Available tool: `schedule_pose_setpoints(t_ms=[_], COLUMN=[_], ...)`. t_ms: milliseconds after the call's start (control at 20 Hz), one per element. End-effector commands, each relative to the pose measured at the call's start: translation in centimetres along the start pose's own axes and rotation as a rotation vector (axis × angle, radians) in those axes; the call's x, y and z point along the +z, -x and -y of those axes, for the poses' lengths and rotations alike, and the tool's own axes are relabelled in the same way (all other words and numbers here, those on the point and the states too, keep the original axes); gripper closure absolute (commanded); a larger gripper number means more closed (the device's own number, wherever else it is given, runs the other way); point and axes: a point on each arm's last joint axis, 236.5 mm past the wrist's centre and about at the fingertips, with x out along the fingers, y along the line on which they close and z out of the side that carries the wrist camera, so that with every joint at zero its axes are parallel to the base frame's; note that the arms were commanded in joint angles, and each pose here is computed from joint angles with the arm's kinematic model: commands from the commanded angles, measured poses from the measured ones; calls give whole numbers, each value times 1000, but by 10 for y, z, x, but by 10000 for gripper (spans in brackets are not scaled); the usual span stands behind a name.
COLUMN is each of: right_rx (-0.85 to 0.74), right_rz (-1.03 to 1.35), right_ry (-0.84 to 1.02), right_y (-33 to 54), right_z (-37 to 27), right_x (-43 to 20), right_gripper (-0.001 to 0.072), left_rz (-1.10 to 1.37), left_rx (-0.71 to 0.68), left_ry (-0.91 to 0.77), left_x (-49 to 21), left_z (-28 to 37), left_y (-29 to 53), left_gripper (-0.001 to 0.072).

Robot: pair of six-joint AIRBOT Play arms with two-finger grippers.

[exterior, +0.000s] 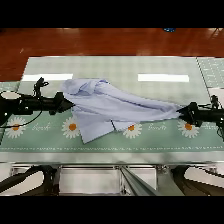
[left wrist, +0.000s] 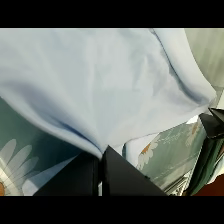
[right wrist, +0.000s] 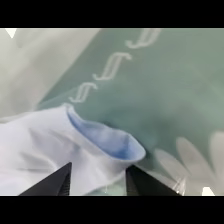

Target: Fold the shirts.

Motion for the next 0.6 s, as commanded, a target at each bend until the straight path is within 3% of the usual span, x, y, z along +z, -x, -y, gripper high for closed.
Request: schedule_pose_setpoints(t_ms=[0, 100, 150, 200, 350, 550], right_rx=[-22, -28, -27, -19, 38, 101], right_rz=[10, 8, -2, -15, -57, 167], right_ry=[57, 96, 121, 153, 271, 499], right_y=[-21, -28, -31, -33, -9, 90], right_z=[-11, -21, -28, -37, -79, -180], right_x=[7, 12, 12, 11, 14, 55], right_gripper=[309, 335, 479, 678, 693, 693], left_rz=[2, 2, 3, 5, 25, 156], left_rx=[0, 0, -4, -5, -26, -82], left_ry=[-3, -3, -1, -6, -57, -206], left_x=[1, 1, 1, 2, 16, 71], left_z=[0, 0, 1, 3, 22, 92], left_y=[0, 0, 0, 1, 11, 61], left_gripper=[684, 684, 684, 684, 684, 684])
